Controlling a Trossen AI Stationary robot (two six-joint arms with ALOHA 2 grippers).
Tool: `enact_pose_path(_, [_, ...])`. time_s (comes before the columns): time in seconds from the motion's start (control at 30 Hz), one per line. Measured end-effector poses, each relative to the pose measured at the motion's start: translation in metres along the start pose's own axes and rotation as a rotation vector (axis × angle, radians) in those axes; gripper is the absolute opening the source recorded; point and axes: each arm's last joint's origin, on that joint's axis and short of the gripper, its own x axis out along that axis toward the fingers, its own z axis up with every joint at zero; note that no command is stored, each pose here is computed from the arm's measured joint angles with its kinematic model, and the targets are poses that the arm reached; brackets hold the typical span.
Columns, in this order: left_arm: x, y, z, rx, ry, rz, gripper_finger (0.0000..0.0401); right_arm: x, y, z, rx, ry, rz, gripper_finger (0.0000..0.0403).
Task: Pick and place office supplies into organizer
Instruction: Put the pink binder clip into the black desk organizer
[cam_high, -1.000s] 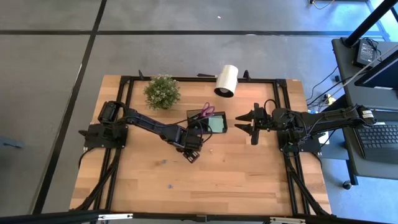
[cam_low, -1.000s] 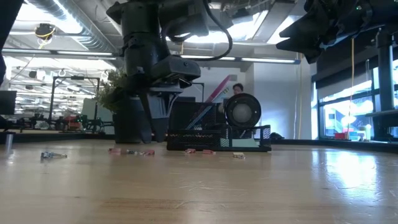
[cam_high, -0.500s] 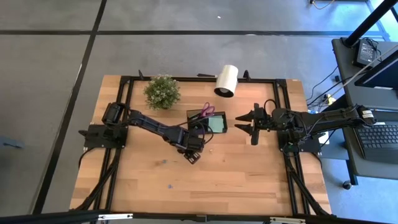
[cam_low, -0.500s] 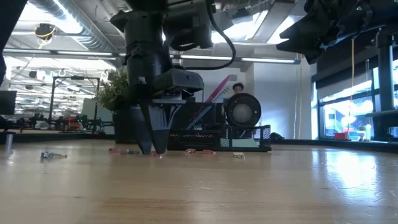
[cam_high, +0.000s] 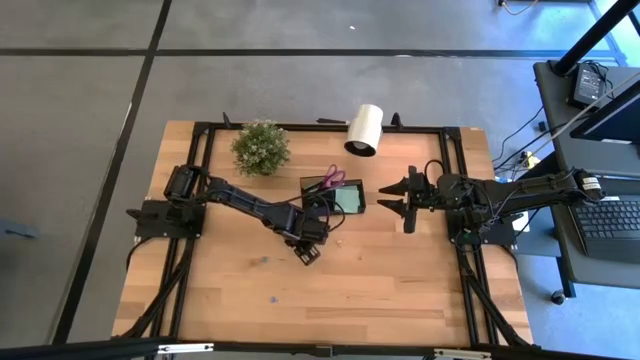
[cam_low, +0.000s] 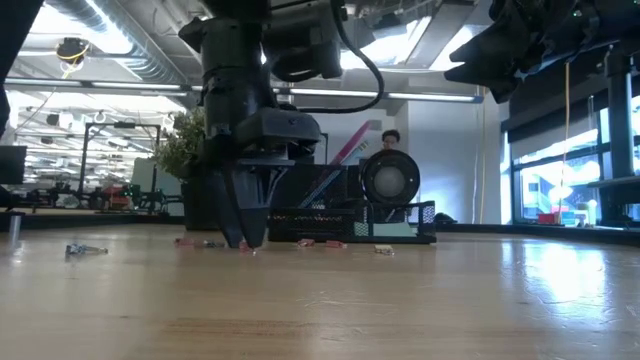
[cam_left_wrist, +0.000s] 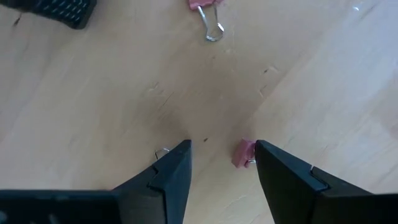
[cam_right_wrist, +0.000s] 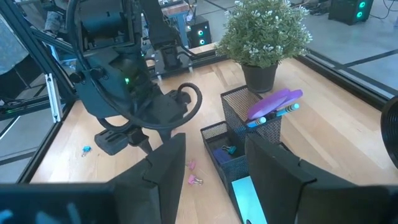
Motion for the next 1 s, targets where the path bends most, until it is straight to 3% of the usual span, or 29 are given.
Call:
enact_pose_path(0.4, [0.001,-0.007,-0.009,0.301,0.011,-0.006,0.0171,0.000,0.000,0.000,0.000,0.000,0.000,0.0171])
enact_pose_path(0.73, [0.001,-0.008,-0.012,0.354,0.014,-0.008,0.0171,0.000,0.000,0.000,-0.002,0.000,0.000,0.0171])
enact_pose_path(1.0, [-0.014,-0.017,-0.007,0.527,-0.025,-0.023,0.0171,0.000,0.000,0.000,-0.001,0.000,0.000,0.0171])
